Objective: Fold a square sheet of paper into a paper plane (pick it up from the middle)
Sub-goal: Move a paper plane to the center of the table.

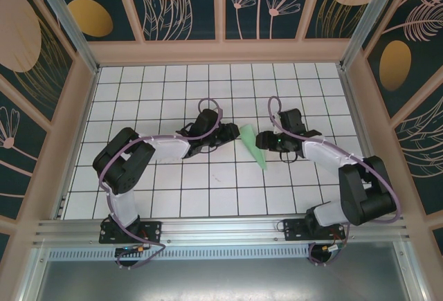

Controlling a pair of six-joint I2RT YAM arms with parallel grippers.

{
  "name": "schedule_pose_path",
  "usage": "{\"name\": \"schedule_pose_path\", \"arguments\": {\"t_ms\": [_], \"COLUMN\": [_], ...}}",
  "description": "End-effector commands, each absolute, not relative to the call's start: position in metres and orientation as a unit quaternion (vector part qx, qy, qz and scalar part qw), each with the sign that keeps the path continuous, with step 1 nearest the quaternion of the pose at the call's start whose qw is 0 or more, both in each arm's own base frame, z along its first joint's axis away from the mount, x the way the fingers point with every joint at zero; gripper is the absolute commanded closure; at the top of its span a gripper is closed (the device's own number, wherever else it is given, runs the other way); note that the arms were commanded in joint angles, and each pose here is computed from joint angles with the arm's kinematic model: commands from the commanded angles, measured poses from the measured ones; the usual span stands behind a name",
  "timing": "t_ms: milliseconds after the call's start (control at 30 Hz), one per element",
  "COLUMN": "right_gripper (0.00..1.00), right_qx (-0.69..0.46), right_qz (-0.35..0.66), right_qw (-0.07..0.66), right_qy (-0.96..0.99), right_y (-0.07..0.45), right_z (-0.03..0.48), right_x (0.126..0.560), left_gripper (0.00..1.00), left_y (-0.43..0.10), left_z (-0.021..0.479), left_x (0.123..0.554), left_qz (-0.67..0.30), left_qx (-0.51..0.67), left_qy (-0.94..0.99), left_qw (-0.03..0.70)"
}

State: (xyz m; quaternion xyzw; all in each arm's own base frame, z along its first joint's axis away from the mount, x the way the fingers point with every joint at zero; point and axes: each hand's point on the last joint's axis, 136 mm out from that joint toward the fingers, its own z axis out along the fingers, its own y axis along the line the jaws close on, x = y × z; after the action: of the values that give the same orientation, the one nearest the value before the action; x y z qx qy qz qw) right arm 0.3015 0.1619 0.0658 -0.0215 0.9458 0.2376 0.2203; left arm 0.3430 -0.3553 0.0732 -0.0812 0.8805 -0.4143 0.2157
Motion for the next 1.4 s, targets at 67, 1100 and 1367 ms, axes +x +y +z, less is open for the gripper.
{"name": "schedule_pose_path", "arguments": {"t_ms": [67, 1100, 1367], "right_gripper": [0.45, 1.00, 1.00], "right_qx": [-0.039, -0.123, -0.115], "right_qz": [0.252, 0.073, 0.025], "right_qw": [0.208, 0.194, 0.195], "right_qy": [0.944, 0.970, 0.974], "right_y": [0.174, 0.244, 0.279], "right_z": [0.062, 0.041, 0.055], "right_x": [0.299, 0.284, 0.292], "left_gripper": [0.57, 0.55, 0.52], "left_y": [-0.357, -0.291, -0.223], "left_z": [0.077, 0.093, 0.105], "left_x": [0.342, 0.344, 0.335], "left_qz": [-0.427, -0.339, -0.275], "left_qx": [-0.080, -0.165, -0.234], "left_qy": [0.874, 0.877, 0.865], "left_qw": [0.215, 0.298, 0.349]}}
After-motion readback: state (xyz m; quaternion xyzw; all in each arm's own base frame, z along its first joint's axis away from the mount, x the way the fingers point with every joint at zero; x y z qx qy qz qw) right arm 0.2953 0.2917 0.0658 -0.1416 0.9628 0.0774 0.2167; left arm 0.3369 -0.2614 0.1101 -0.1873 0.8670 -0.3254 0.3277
